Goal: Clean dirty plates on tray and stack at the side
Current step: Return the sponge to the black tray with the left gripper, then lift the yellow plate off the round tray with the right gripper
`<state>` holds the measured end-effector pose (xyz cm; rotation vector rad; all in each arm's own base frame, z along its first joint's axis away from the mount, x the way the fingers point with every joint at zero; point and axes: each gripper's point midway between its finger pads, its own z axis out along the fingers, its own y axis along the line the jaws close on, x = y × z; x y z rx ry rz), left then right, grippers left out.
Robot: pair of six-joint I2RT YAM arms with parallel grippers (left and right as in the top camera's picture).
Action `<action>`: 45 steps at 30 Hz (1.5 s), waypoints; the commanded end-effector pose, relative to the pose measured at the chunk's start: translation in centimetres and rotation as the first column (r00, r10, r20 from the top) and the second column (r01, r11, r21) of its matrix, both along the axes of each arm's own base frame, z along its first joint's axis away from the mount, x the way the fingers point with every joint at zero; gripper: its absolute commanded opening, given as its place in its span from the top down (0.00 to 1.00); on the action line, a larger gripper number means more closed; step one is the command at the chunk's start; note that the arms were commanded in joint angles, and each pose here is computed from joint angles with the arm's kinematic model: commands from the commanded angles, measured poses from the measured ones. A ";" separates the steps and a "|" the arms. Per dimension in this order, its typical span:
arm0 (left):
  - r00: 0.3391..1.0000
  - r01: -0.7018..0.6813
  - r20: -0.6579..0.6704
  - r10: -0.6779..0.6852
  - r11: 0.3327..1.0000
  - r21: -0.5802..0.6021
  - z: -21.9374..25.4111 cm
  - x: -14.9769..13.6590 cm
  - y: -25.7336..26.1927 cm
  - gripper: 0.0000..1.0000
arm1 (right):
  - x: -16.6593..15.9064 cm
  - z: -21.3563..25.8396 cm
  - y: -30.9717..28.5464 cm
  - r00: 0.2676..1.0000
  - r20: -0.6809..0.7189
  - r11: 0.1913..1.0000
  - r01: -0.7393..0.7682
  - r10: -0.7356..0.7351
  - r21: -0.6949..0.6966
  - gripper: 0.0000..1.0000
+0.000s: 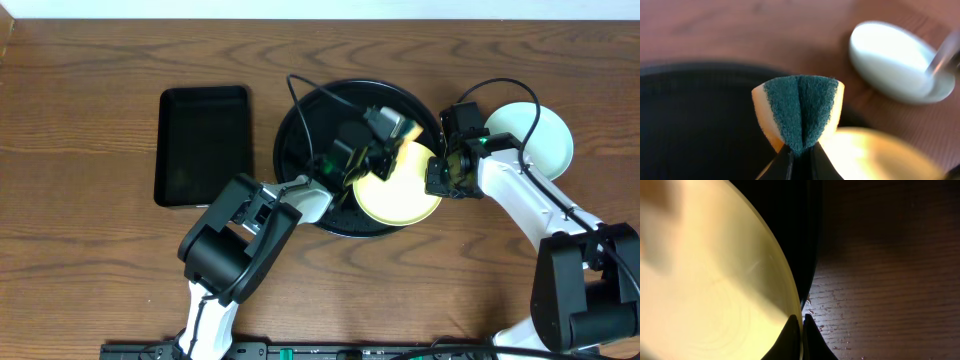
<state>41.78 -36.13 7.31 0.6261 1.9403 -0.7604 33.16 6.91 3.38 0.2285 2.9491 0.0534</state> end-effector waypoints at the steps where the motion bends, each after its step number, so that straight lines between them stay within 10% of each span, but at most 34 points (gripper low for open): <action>1: 0.998 0.033 0.055 -0.026 0.991 -0.126 6.4 1.8 -0.7 0.92 | -0.3 -0.2 0.3 1.000 -0.007 1.000 -0.009 0.009 -0.005 0.99; 12: 0.947 -0.319 -0.057 0.317 0.947 -0.036 13.5 5.5 15.7 0.93 | -0.3 -0.2 0.2 1.000 -0.004 1.000 -0.014 0.013 -0.009 0.99; 26: 0.588 -0.645 -0.345 0.732 0.681 0.346 3.3 1.9 37.7 0.92 | -0.3 -0.2 0.2 1.000 -0.004 1.000 -0.016 0.016 -0.010 0.99; 34: 0.555 -0.606 -0.379 0.741 0.672 0.426 -0.2 1.3 38.2 0.92 | -0.2 -0.2 0.2 1.000 -0.002 1.000 -0.028 0.028 -0.012 0.99; 39: 0.567 -0.591 -0.362 0.740 0.672 0.446 -0.6 1.4 38.4 0.35 | 0.0 -0.1 0.3 0.999 0.006 0.999 -0.041 0.041 -0.013 0.99; 45: 0.565 -0.599 -0.351 0.747 0.664 0.449 -0.5 1.5 38.6 0.20 | 1.5 1.9 0.6 0.994 0.071 0.997 -0.078 0.079 -0.009 0.99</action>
